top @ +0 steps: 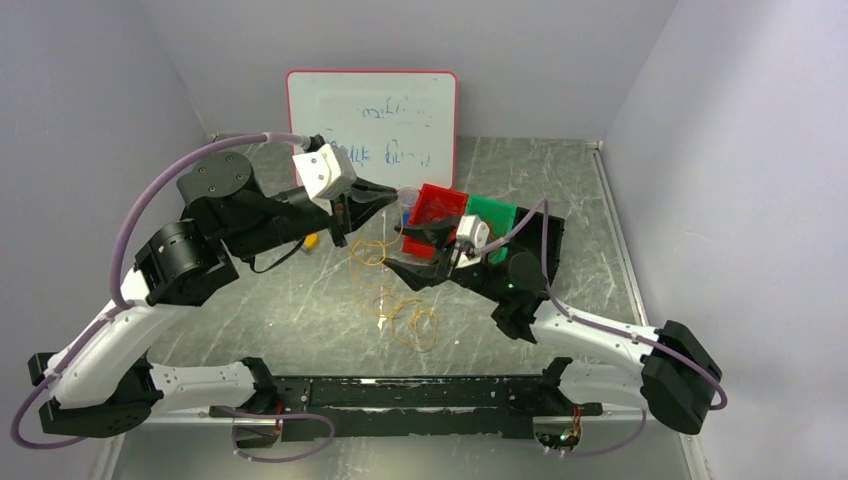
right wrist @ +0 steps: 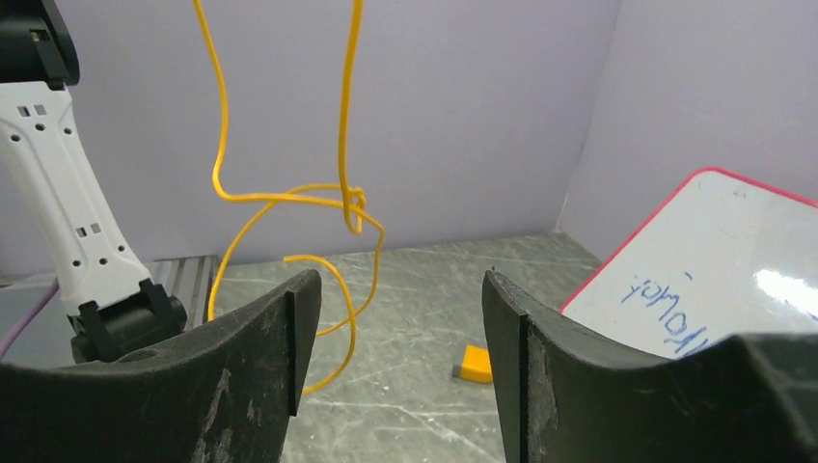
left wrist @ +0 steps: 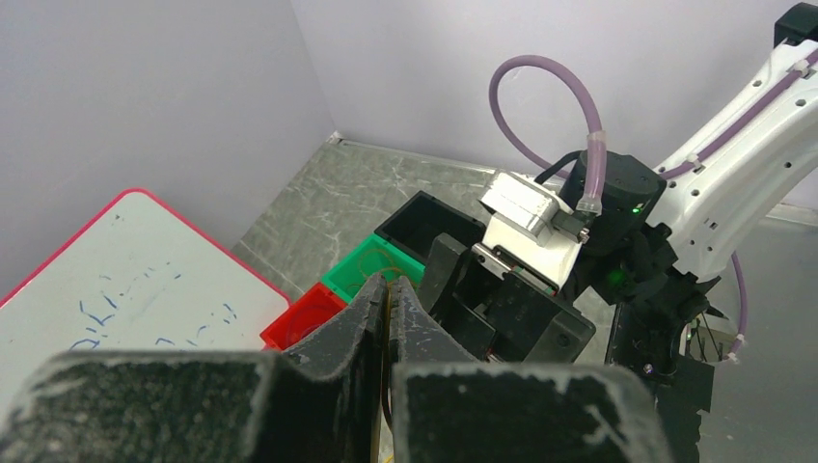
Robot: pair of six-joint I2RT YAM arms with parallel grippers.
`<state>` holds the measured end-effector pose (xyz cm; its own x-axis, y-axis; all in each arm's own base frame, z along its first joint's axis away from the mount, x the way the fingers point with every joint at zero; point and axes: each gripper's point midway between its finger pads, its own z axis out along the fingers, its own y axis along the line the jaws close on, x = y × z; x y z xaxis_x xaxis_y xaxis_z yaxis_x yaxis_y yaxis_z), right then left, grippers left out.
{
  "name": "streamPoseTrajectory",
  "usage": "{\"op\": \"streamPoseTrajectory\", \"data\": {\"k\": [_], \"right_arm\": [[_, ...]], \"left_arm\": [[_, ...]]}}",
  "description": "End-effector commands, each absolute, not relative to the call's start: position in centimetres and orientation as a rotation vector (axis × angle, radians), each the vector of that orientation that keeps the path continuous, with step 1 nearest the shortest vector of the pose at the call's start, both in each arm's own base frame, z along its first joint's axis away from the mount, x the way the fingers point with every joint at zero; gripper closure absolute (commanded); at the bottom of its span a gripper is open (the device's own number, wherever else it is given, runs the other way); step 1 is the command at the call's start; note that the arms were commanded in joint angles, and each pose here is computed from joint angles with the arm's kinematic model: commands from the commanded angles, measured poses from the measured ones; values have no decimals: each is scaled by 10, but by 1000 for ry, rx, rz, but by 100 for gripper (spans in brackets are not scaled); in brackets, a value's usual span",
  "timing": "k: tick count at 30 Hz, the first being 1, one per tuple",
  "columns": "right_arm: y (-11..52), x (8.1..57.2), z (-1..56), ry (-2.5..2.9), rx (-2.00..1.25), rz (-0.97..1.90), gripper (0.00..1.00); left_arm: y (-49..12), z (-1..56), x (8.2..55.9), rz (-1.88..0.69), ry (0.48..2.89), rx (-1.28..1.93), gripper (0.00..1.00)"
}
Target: Untangle the cables
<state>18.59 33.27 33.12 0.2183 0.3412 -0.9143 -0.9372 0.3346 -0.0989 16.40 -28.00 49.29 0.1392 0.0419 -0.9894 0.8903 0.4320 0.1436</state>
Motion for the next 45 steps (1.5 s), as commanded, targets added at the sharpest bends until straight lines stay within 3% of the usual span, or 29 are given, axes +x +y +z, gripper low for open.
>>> {"op": "streamPoseTrajectory", "data": {"k": [1, 12, 24, 28, 36, 38, 42, 45], "right_arm": [[337, 182, 364, 812, -776, 1024, 35], [357, 181, 376, 756, -798, 1099, 42], [358, 180, 376, 767, -785, 1134, 81], [355, 184, 373, 808, -774, 1117, 99], [341, 209, 359, 1055, -698, 1010, 100], [335, 216, 360, 1115, -684, 961, 100], [321, 234, 353, 1267, -664, 825, 100], [305, 249, 353, 1369, -609, 718, 100]], "left_arm": [[-287, 502, 158, -822, 1245, 957, 93], [-290, 503, 157, -835, 1237, 962, 93], [-284, 497, 158, -818, 1254, 935, 93], [-278, 495, 162, -797, 1267, 900, 93], [-258, 493, 167, -754, 1295, 801, 93], [-255, 491, 168, -749, 1302, 787, 85], [-250, 484, 168, -743, 1318, 774, 59], [-247, 480, 168, -742, 1328, 761, 45]]}}
